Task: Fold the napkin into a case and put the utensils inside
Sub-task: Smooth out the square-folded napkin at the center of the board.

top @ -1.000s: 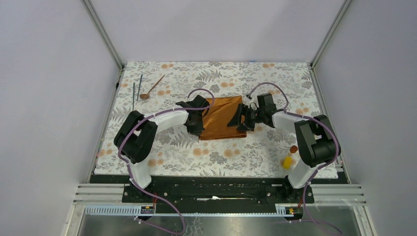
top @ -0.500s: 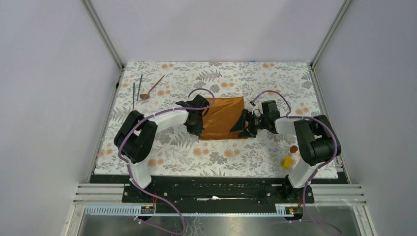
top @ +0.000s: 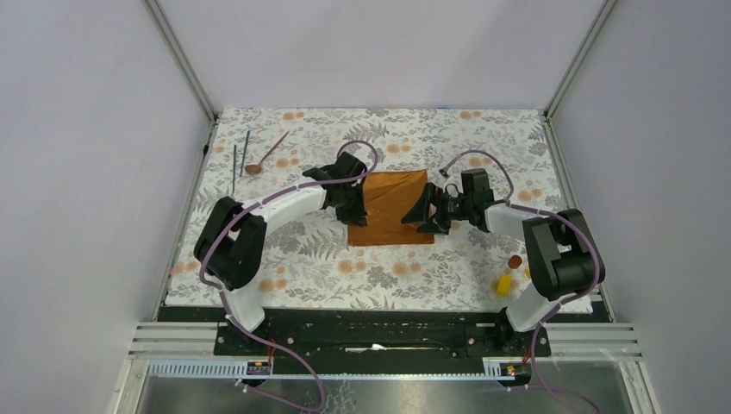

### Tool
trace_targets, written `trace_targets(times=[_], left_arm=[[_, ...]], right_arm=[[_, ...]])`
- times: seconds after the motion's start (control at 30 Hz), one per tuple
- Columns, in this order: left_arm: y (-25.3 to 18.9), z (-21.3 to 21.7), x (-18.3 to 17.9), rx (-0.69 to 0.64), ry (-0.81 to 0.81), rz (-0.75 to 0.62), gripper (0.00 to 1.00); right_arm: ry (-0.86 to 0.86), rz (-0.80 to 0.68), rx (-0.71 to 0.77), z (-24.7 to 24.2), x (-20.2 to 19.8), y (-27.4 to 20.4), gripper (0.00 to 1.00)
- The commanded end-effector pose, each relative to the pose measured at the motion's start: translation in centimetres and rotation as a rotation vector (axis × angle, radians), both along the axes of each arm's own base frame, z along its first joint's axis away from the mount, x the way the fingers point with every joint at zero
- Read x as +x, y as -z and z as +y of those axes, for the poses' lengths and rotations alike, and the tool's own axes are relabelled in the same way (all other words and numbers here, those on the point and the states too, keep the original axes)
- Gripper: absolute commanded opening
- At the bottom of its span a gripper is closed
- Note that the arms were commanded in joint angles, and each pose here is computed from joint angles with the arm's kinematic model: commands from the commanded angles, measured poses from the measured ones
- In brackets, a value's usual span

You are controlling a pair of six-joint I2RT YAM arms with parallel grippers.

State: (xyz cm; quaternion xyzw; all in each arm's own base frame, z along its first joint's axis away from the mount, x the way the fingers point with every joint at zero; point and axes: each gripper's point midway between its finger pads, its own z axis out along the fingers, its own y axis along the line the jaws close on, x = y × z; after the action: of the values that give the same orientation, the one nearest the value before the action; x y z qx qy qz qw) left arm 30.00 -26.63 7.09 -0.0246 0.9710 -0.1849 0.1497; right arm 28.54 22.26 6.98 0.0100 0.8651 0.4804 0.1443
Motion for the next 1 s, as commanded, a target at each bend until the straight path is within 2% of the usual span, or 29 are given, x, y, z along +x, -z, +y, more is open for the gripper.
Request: trace_targets(times=[0.0, 0.23, 0.3, 0.4, 0.53, 0.7, 0.77, 0.87, 0.97], left_arm=[[3.7, 1.5, -0.2, -0.009, -0.046, 0.066, 0.15], [8.1, 5.0, -2.3, 0.062, -0.091, 0.143, 0.1], [8.1, 5.1, -2.4, 0.064, -0.093, 0.139, 0.09], [6.3, 4.9, -1.8, 0.052, -0.084, 0.11, 0.11], [0.7, 2.5, 0.2, -0.066, -0.038, 0.036, 0.28], [-4.8, 0.6, 5.8, -0.242, -0.063, -0.092, 0.8], [-5.2, 0.6, 8.7, -0.354, -0.1, -0.098, 0.83], [-5.0, 0.1, 12.5, -0.505, -0.137, -0.124, 0.78], [-5.2, -0.5, 15.6, -0.589, -0.139, -0.193, 0.75]], right_arm=[[-0.012, -0.013, 0.016, -0.1, 0.0, -0.7, 0.99], [0.027, 0.03, -0.047, -2.5, -1.4, 2.9, 0.98], [0.035, 0.035, -0.093, -3.0, -1.7, 3.6, 0.97], [0.029, -0.019, -0.07, -2.7, -0.8, 1.1, 0.97], [0.044, -0.114, -0.036, -2.0, 2.5, -3.5, 0.99], [0.113, -0.179, -0.002, -0.8, 9.3, -5.5, 1.0], [0.134, -0.171, 0.055, 0.1, 11.9, -5.9, 1.0], [0.16, -0.177, 0.11, 0.9, 15.1, -5.9, 1.0], [0.162, -0.158, 0.129, 1.4, 17.6, -5.1, 1.0]])
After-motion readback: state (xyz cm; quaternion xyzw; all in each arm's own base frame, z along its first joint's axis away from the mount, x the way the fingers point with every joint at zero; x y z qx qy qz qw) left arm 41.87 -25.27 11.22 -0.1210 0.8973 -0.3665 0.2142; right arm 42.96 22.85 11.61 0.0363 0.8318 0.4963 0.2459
